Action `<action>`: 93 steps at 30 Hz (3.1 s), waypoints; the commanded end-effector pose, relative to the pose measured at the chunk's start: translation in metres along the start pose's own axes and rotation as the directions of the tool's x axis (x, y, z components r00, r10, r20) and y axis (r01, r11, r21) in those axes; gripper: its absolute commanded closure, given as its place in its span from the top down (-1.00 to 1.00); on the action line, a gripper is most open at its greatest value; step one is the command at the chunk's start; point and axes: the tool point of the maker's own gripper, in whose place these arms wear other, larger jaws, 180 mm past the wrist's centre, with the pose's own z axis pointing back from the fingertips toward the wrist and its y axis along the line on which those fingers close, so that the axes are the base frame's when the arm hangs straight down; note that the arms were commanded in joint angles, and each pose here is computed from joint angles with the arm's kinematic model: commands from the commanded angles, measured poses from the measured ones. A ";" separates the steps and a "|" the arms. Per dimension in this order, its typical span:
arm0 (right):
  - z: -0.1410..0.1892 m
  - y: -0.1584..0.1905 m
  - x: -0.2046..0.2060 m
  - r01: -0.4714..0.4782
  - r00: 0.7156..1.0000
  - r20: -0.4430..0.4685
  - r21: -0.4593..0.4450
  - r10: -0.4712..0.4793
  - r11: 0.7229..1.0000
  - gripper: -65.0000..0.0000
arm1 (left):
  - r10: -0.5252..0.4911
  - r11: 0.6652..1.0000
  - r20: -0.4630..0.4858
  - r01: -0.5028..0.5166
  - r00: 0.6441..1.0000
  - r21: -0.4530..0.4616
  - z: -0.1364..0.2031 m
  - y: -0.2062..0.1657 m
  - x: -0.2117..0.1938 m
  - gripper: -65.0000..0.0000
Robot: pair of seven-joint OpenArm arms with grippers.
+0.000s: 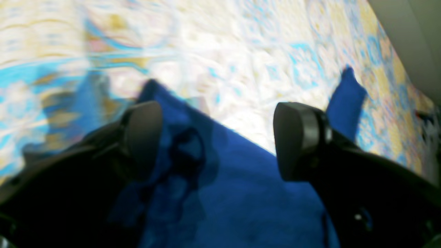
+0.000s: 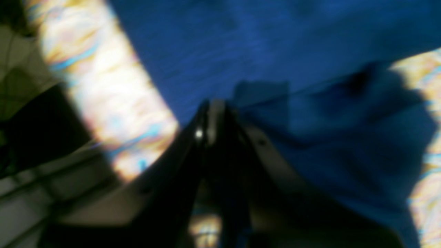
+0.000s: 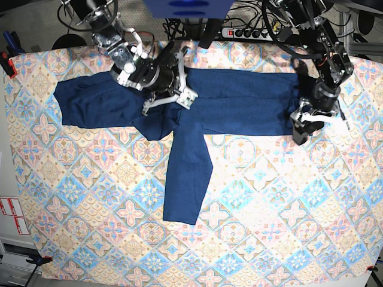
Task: Fold the T-shirt properly
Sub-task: 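Lift the sleeve with the right gripper and fold it across the shirt body, then grasp the sleeve cuff with the left gripper and lay it along the body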
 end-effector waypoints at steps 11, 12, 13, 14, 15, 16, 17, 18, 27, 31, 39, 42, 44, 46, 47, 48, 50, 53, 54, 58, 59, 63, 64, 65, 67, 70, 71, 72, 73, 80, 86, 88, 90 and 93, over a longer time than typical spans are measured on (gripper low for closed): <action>0.035 -0.054 0.003 0.101 0.993 0.072 -0.163 -0.091 0.981 -0.98 | -0.246 0.929 -0.035 0.225 0.969 -0.295 -0.069 -0.145 -0.002 0.51; 0.035 -0.054 0.004 0.101 0.993 0.074 -0.163 -0.090 0.981 -0.98 | -0.279 0.920 -0.054 0.250 0.959 -0.303 -0.077 -0.153 -0.008 0.51; 0.036 -0.055 0.004 0.101 0.993 0.076 -0.165 -0.089 0.981 -0.98 | -0.301 0.912 -0.066 0.268 0.951 -0.311 -0.085 -0.160 -0.011 0.51; 0.037 -0.055 0.006 0.100 0.993 0.080 -0.166 -0.088 0.981 -0.98 | -0.318 0.907 -0.084 0.278 0.944 -0.317 -0.093 -0.165 -0.016 0.51; 0.037 -0.056 0.005 0.101 0.993 0.080 -0.167 -0.088 0.981 -0.98 | -0.321 0.906 -0.110 0.272 0.941 -0.323 -0.102 -0.169 -0.023 0.51; 0.037 -0.055 0.004 0.102 0.993 0.079 -0.165 -0.090 0.981 -0.98 | -0.318 0.907 -0.131 0.262 0.939 -0.329 -0.109 -0.174 -0.029 0.51; 0.037 -0.053 0.003 0.105 0.993 0.076 -0.164 -0.093 0.981 -0.98 | -0.315 0.910 -0.148 0.254 0.938 -0.329 -0.115 -0.177 -0.032 0.51; 0.036 -0.051 0.001 0.107 0.993 0.072 -0.160 -0.097 0.981 -0.98 | -0.315 0.911 -0.165 0.249 0.935 -0.330 -0.123 -0.181 -0.034 0.51; 0.037 -0.051 0.001 0.107 0.993 0.073 -0.161 -0.096 0.981 -0.99 | -0.325 0.913 -0.274 0.225 0.905 -0.342 -0.166 -0.220 -0.072 0.51; 0.038 -0.052 0.004 0.104 0.993 0.081 -0.164 -0.091 0.981 -0.99 | -0.340 0.909 -0.288 0.235 0.895 -0.343 -0.172 -0.227 -0.091 0.51; 0.045 -0.055 0.014 0.091 0.992 0.106 -0.177 -0.073 0.980 -0.99 | -0.338 0.918 -0.336 0.229 0.879 -0.325 -0.176 -0.223 -0.115 0.50; 0.045 -0.055 0.015 0.091 0.991 0.108 -0.177 -0.073 0.980 -0.99 | -0.320 0.933 -0.347 0.230 0.882 -0.277 -0.177 -0.212 -0.115 0.49; 0.045 -0.055 0.015 0.091 0.991 0.108 -0.177 -0.073 0.980 -0.99 | -0.316 0.938 -0.350 0.234 0.882 -0.256 -0.178 -0.206 -0.114 0.37; 0.045 -0.055 0.015 0.091 0.991 0.108 -0.177 -0.073 0.980 -0.99 | -0.317 0.938 -0.361 0.235 0.877 -0.253 -0.178 -0.203 -0.116 0.15; 0.045 -0.055 0.015 0.091 0.991 0.108 -0.177 -0.073 0.980 -0.99 | -0.315 0.940 -0.375 0.233 0.872 -0.249 -0.178 -0.200 -0.121 -0.02; 0.045 -0.055 0.015 0.091 0.991 0.109 -0.178 -0.072 0.980 -0.99 | -0.312 0.942 -0.392 0.229 0.866 -0.246 -0.177 -0.197 -0.127 -0.20; 0.045 -0.055 0.015 0.091 0.991 0.109 -0.178 -0.072 0.980 -0.99 | -0.306 0.946 -0.424 0.221 0.853 -0.239 -0.175 -0.192 -0.138 -0.54; 0.047 -0.055 0.017 0.088 0.991 0.114 -0.180 -0.069 0.980 -0.99 | -0.304 0.947 -0.431 0.220 0.849 -0.235 -0.174 -0.189 -0.141 -0.86; 0.047 -0.055 0.018 0.087 0.991 0.118 -0.181 -0.066 0.980 -0.99 | -0.304 0.947 -0.435 0.219 0.847 -0.234 -0.174 -0.188 -0.142 -0.88; 0.048 -0.055 0.019 0.087 0.991 0.117 -0.182 -0.066 0.980 -0.99 | -0.302 0.947 -0.436 0.214 0.848 -0.239 -0.173 -0.189 -0.143 -0.95; 0.048 -0.055 0.019 0.087 0.991 0.117 -0.182 -0.066 0.980 -0.99 | -0.301 0.947 -0.432 0.214 0.850 -0.240 -0.174 -0.189 -0.141 -1.00; 0.048 -0.055 0.018 0.087 0.991 0.116 -0.181 -0.067 0.980 -0.99 | -0.309 0.943 -0.394 0.226 0.866 -0.244 -0.168 -0.188 -0.131 -1.00; 0.048 -0.055 0.018 0.087 0.991 0.116 -0.181 -0.067 0.980 -0.99 | -0.316 0.940 -0.363 0.236 0.877 -0.248 -0.166 -0.190 -0.122 -1.00; 0.048 -0.055 0.018 0.087 0.991 0.116 -0.181 -0.067 0.980 -0.99 | -0.321 0.937 -0.330 0.246 0.888 -0.249 -0.163 -0.190 -0.114 -1.00; 0.048 -0.055 0.018 0.087 0.991 0.116 -0.181 -0.067 0.980 -0.99 | -0.330 0.932 -0.290 0.262 0.899 -0.250 -0.158 -0.189 -0.105 -1.00; 0.048 -0.055 0.018 0.087 0.991 0.116 -0.181 -0.067 0.980 -0.99 | -0.337 0.929 -0.273 0.272 0.901 -0.251 -0.148 -0.188 -0.098 -1.00; 0.048 -0.055 0.018 0.087 0.991 0.116 -0.181 -0.067 0.980 -0.99 | -0.341 0.927 -0.253 0.279 0.905 -0.251 -0.144 -0.188 -0.093 -1.00; 0.048 -0.055 0.018 0.087 0.991 0.116 -0.181 -0.067 0.980 -0.99 | -0.343 0.925 -0.232 0.285 0.910 -0.251 -0.140 -0.188 -0.088 -1.00; 0.048 -0.055 0.018 0.087 0.991 0.116 -0.181 -0.067 0.980 -0.99 | -0.347 0.923 -0.207 0.294 0.915 -0.250 -0.135 -0.188 -0.082 -1.00; 0.047 -0.054 0.018 0.086 0.991 0.117 -0.180 -0.066 0.980 -0.99 | -0.380 0.906 -0.059 0.359 0.923 -0.224 -0.089 -0.176 -0.051 -1.00; 0.047 -0.055 0.018 0.087 0.991 0.115 -0.180 -0.067 0.980 -0.99 | -0.388 0.898 0.019 0.383 0.921 -0.215 -0.048 -0.164 -0.036 -1.00; 0.047 -0.055 0.018 0.087 0.991 0.115 -0.180 -0.067 0.980 -0.99 | -0.376 0.904 0.008 0.369 0.927 -0.214 -0.049 -0.160 -0.038 -1.00; 0.047 -0.056 0.019 0.086 0.991 0.117 -0.182 -0.065 0.980 -0.99 | -0.376 0.907 -0.014 0.365 0.927 -0.208 -0.058 -0.154 -0.040 -1.00; 0.047 -0.057 0.019 0.084 0.991 0.116 -0.184 -0.063 0.979 -0.99 | -0.358 0.918 -0.070 0.337 0.931 -0.211 -0.082 -0.154 -0.049 -1.00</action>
